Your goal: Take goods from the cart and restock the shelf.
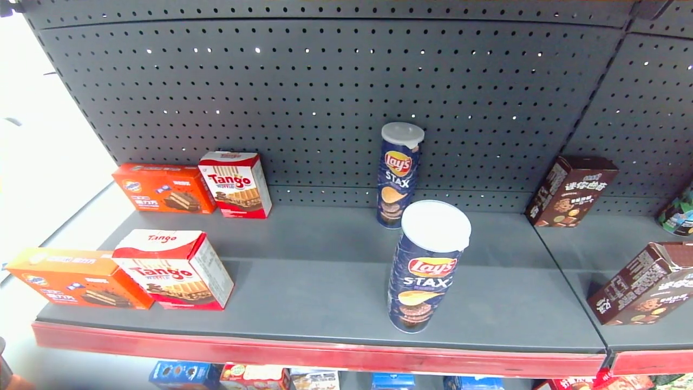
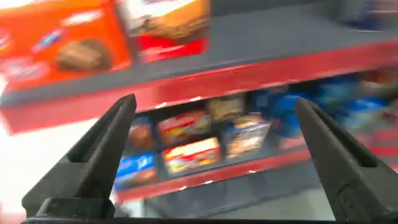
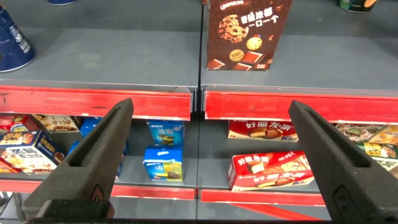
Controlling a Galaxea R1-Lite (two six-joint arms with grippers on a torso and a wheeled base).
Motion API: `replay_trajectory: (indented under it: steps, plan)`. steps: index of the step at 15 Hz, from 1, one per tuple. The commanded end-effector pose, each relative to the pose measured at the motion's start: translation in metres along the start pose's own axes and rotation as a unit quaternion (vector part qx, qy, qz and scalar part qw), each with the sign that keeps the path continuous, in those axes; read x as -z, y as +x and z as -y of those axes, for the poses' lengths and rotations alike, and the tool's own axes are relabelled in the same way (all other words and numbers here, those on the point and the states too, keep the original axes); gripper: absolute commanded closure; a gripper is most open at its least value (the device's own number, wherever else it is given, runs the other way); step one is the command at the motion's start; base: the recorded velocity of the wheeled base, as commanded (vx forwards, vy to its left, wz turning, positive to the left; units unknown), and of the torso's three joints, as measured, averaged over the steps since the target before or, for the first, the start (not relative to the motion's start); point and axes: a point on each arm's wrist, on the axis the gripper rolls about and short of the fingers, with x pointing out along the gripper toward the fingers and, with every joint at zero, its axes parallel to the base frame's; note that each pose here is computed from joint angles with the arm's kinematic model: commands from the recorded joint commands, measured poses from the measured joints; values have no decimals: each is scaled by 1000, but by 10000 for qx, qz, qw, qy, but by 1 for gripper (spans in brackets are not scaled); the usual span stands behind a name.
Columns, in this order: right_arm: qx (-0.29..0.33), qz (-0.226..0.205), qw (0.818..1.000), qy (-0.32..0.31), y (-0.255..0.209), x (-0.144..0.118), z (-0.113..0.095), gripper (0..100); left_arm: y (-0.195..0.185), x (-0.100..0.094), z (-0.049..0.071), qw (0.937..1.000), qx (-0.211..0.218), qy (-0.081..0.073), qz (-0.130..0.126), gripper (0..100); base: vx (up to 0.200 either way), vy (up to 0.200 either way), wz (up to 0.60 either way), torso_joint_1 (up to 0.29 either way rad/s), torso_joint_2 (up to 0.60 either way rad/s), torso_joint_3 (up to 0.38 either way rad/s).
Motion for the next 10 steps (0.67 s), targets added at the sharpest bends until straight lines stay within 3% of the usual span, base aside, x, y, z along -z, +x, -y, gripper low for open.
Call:
replay_trajectory:
  steps: [1, 2, 4, 8, 10]
  plan:
    - [5, -6, 10000, -3, 0, 0, 0, 0, 3, 10, 0, 9968, -779, -123, -116, 0, 0, 0, 0, 0, 0, 0]
    - [5, -6, 10000, -3, 0, 0, 0, 0, 3, 10, 0, 9917, -1276, -173, 40, 0, 0, 0, 0, 0, 0, 0]
    - [5, -6, 10000, -3, 0, 0, 0, 0, -1, 18, 1, 9926, -1183, -196, 194, 0, 0, 0, 0, 0, 0, 0]
    - [5, -6, 10000, -3, 0, 0, 0, 0, -1, 18, 1, 9926, -1192, -143, 187, 0, 0, 0, 0, 0, 0, 0]
    - [5, -6, 10000, -3, 0, 0, 0, 0, -2, 18, -2, 9810, -1917, -234, 175, 0, 0, 0, 0, 0, 0, 0]
